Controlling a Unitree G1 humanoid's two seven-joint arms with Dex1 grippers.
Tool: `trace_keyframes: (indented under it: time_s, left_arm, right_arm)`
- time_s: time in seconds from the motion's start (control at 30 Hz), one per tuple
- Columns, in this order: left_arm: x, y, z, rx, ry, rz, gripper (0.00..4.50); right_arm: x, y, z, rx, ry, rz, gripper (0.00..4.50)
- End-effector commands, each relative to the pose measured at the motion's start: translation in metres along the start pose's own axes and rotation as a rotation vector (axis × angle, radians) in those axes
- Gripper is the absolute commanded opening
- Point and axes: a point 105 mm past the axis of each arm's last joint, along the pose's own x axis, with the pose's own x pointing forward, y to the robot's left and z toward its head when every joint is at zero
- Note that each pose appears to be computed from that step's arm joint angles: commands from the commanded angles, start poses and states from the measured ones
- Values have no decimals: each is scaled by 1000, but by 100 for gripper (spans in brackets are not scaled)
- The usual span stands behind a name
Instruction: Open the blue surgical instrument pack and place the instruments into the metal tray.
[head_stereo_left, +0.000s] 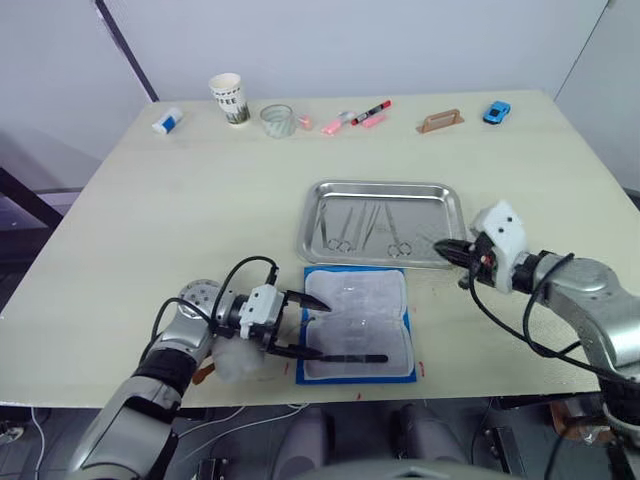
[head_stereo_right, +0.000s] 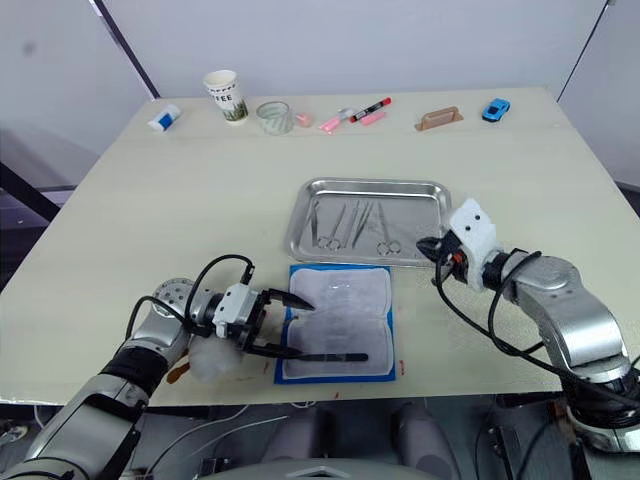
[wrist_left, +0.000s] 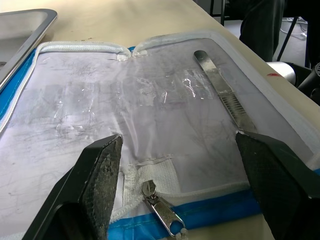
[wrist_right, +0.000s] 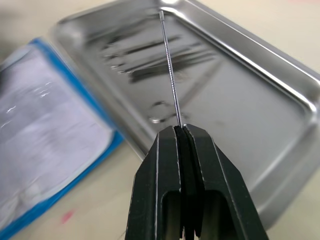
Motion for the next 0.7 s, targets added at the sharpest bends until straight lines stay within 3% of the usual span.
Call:
trace_keyframes:
  time_s: [0.03, 0.27, 0.7]
  left_arm:
    - [2, -28, -28, -111, 90, -95, 383]
    - [2, -27, -28, -111, 87, -92, 383]
    - [1, -26, -28, -110, 89, -87, 383]
  right_arm:
    - [7, -7, 12, 53, -18, -88, 6]
    - [39, -14, 8, 195, 53, -296, 6]
    - [68, -4, -1, 345, 149, -391, 6]
